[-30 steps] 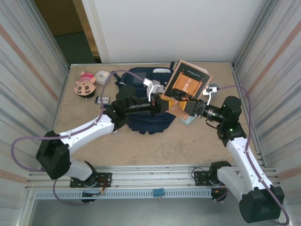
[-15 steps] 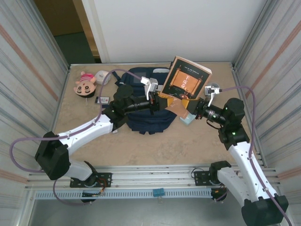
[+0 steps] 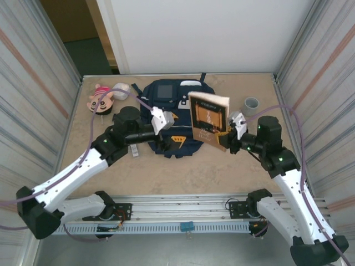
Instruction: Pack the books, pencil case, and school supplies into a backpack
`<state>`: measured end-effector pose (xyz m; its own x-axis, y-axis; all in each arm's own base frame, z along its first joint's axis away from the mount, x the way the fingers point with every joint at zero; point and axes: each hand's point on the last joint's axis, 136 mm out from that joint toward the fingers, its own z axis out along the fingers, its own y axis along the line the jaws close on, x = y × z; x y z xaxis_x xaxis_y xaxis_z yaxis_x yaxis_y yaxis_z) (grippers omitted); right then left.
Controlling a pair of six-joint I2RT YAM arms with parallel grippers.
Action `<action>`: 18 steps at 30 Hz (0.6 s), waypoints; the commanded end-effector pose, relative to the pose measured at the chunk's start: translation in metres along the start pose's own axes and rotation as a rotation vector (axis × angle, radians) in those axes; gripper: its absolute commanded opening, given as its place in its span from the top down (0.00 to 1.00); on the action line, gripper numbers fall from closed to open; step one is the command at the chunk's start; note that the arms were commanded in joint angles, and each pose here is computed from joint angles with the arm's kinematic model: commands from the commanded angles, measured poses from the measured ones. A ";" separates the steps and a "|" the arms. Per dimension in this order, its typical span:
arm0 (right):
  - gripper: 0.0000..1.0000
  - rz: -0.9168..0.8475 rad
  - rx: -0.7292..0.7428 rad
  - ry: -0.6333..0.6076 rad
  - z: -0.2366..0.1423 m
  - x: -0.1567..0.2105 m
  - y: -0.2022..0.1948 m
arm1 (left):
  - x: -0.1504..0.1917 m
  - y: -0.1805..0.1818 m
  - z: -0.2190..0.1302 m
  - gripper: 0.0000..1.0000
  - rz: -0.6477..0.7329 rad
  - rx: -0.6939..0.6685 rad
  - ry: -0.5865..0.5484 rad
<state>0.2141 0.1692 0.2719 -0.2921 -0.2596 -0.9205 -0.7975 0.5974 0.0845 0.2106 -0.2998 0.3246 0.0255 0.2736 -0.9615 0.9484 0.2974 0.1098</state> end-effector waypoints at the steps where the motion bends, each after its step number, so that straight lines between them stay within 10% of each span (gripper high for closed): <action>1: 1.00 -0.310 -0.005 0.063 -0.007 0.008 0.012 | 0.024 -0.004 -0.018 0.14 0.224 0.000 0.164; 18: 1.00 -0.589 -0.144 0.233 0.031 0.038 0.040 | 0.023 -0.018 -0.003 0.08 0.303 0.066 0.206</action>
<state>0.1759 0.1982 0.1937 0.0142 -0.7202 -0.6937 -0.9466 0.2138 -0.2413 0.1948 -0.2970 0.2753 0.1822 0.5651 -0.8047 0.9490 0.1130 0.2942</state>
